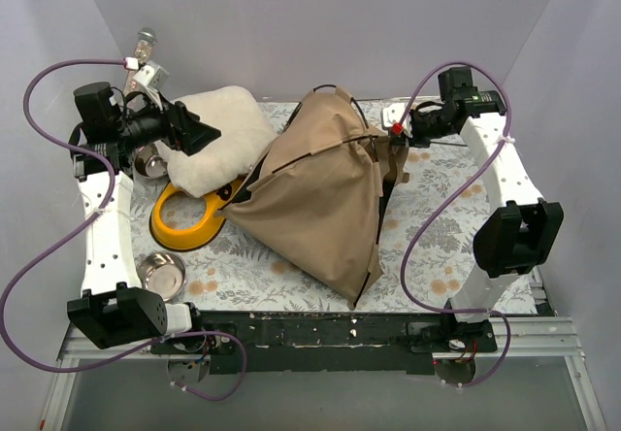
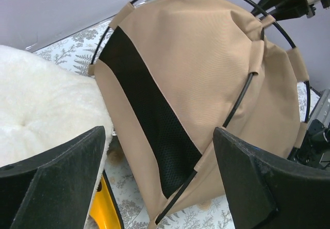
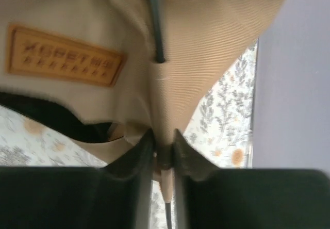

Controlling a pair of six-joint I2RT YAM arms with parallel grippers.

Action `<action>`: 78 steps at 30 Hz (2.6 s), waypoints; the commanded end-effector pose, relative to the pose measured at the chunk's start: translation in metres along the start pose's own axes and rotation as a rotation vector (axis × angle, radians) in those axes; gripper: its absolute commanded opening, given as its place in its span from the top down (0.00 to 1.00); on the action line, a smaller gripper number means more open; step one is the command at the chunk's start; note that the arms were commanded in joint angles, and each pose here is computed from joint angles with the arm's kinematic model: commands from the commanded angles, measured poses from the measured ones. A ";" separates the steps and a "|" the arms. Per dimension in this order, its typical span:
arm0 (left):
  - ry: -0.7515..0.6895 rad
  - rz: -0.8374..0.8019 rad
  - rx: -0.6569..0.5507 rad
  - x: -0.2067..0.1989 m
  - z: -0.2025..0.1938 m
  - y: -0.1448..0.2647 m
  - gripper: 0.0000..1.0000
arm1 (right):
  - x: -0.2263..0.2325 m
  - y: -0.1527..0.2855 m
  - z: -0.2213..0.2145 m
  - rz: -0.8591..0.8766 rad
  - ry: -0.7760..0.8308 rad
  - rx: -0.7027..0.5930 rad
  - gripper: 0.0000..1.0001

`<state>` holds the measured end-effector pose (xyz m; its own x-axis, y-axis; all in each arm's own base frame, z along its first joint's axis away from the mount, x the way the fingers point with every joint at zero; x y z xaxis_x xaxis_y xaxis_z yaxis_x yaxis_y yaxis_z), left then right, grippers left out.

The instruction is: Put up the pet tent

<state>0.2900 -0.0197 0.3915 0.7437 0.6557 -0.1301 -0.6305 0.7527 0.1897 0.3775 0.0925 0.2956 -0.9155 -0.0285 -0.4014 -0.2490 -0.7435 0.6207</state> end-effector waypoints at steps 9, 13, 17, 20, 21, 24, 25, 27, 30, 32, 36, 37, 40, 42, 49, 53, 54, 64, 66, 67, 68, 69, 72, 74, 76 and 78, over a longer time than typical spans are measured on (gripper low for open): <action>-0.078 0.074 -0.114 -0.016 0.067 0.017 0.16 | 0.022 0.081 0.061 -0.221 -0.164 -0.194 0.99; -0.089 0.078 -0.169 -0.013 0.085 0.015 0.16 | 0.046 0.108 0.083 -0.439 -0.288 -0.234 0.99; -0.085 0.088 -0.241 -0.013 0.098 0.015 0.17 | 0.055 0.120 0.082 -0.649 -0.473 -0.236 0.99; -0.088 0.087 -0.269 -0.019 0.099 0.017 0.17 | 0.058 0.129 0.082 -0.785 -0.641 -0.262 0.99; -0.084 0.090 -0.274 -0.020 0.095 0.017 0.17 | 0.059 0.132 0.083 -0.829 -0.690 -0.289 0.99; -0.087 0.075 -0.279 -0.026 0.086 0.019 0.18 | 0.061 0.135 0.090 -0.942 -0.889 -0.422 0.99; -0.088 0.071 -0.277 -0.028 0.083 0.020 0.18 | 0.062 0.134 0.092 -0.966 -0.944 -0.467 0.99; -0.092 0.059 -0.276 -0.032 0.080 0.020 0.18 | 0.062 0.133 0.099 -1.034 -0.999 -0.541 0.99; -0.108 0.043 -0.271 -0.035 0.077 0.021 0.18 | 0.055 0.136 0.113 -1.119 -1.064 -0.611 0.99; -0.110 0.031 -0.270 -0.036 0.077 0.021 0.18 | 0.050 0.136 0.127 -1.133 -1.110 -0.621 0.99; -0.114 0.017 -0.269 -0.037 0.078 0.021 0.18 | 0.042 0.138 0.154 -1.163 -1.207 -0.603 0.99; -0.116 0.015 -0.268 -0.036 0.077 0.020 0.18 | 0.038 0.139 0.159 -1.175 -1.216 -0.616 0.99; -0.126 0.007 -0.263 -0.035 0.076 0.019 0.18 | 0.035 0.147 0.174 -1.253 -1.232 -0.669 0.99; -0.124 -0.009 -0.257 -0.034 0.076 0.018 0.18 | 0.039 0.146 0.181 -1.273 -1.245 -0.657 0.99; -0.055 -0.081 -0.207 -0.032 0.054 0.012 0.18 | 0.069 0.111 0.147 -1.223 -1.517 -0.563 0.99; -0.006 -0.080 -0.158 -0.030 0.038 0.010 0.19 | 0.074 0.080 0.135 -1.149 -1.702 -0.530 0.99; 0.006 -0.075 -0.145 -0.031 0.033 0.010 0.19 | 0.074 0.074 0.133 -1.142 -1.736 -0.522 0.99; 0.139 0.006 -0.057 -0.031 0.005 0.012 0.15 | 0.080 0.022 0.127 -0.868 -1.926 -0.441 0.42; 0.176 0.017 -0.038 -0.028 0.006 0.011 0.13 | 0.080 0.021 0.143 -0.685 -1.745 -0.492 0.18; 0.191 0.019 -0.025 -0.028 0.006 0.011 0.11 | 0.081 0.023 0.147 -0.640 -1.659 -0.503 0.17; 0.213 0.018 -0.012 -0.027 0.004 0.009 0.10 | 0.083 0.025 0.152 -0.586 -1.530 -0.511 0.16; 0.238 0.010 0.002 -0.025 0.003 0.008 0.03 | 0.089 0.029 0.155 -0.522 -1.389 -0.514 0.16; 0.311 0.003 0.031 -0.024 0.000 0.007 0.02 | 0.106 0.042 0.153 -0.516 -1.067 -0.559 0.15; 0.409 0.072 0.038 -0.019 -0.005 0.005 0.02 | 0.121 0.052 0.148 -0.521 -0.796 -0.564 0.14; 0.417 0.085 0.056 -0.018 -0.005 0.005 0.02 | 0.133 0.056 0.142 -0.505 -0.592 -0.521 0.14; 0.475 0.156 0.048 -0.015 -0.005 0.006 0.02 | 0.147 0.051 0.134 -0.381 -0.449 -0.401 0.18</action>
<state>0.2779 -0.0265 0.3824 0.5681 0.6754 -0.4702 -0.6496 0.7188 0.2477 0.1984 0.1431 0.3491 -0.6231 0.7198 0.3061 -0.7041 -0.6866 0.1813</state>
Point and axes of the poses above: each gripper's point midway between its finger pads, its own y axis back along the fingers, its own x axis along the line the jaws close on, z = x × y, the point moved 8 cm from there along y, back along the fingers, and after that the axes turned 6 degrees about -y, right-handed, at the moved point
